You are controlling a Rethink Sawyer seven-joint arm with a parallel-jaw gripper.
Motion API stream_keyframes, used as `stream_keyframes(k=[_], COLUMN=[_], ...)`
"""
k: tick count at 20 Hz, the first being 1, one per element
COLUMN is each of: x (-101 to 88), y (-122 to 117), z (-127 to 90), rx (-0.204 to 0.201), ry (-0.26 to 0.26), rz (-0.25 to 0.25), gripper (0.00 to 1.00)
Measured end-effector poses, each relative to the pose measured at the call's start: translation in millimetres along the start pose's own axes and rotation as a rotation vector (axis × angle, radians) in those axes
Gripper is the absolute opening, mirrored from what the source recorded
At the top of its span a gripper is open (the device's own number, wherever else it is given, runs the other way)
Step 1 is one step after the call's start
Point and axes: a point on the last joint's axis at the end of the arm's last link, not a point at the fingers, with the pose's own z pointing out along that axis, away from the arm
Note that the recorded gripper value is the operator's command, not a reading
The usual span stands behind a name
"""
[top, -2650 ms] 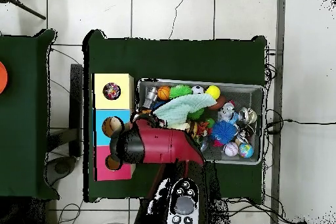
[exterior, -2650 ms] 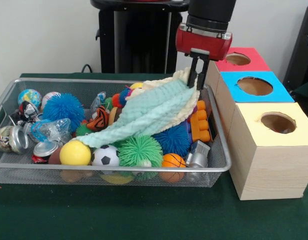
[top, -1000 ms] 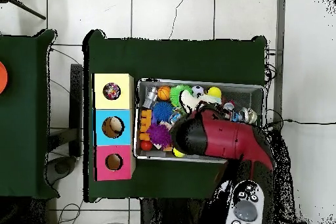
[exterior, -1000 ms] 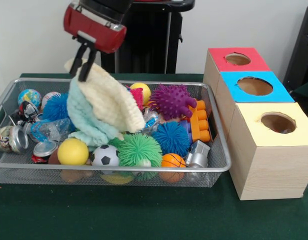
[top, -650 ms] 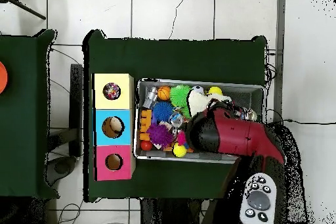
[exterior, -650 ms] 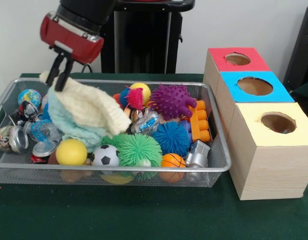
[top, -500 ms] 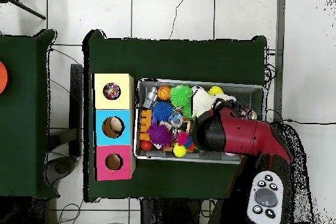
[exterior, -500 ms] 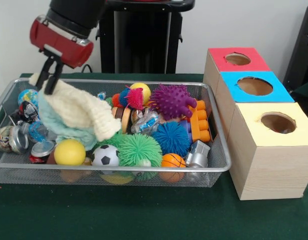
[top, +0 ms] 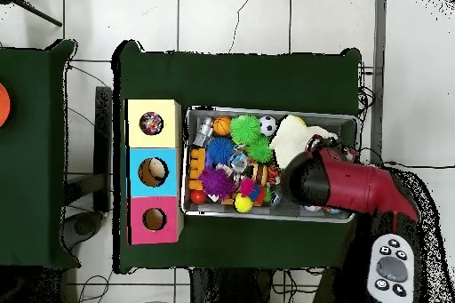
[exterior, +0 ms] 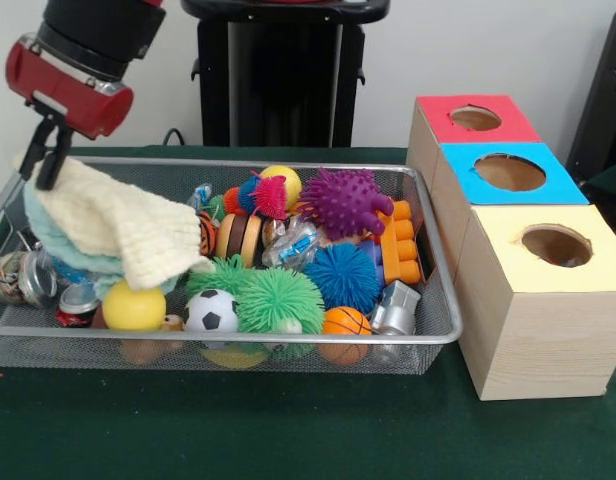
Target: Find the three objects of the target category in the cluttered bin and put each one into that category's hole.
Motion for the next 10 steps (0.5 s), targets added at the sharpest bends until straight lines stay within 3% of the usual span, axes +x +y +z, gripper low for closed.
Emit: stream_keyframes(k=[10], x=[0.9], y=[-15.4], z=[8.3], rx=[0.01], ry=[0.0], rz=[-0.009], gripper=[0.0])
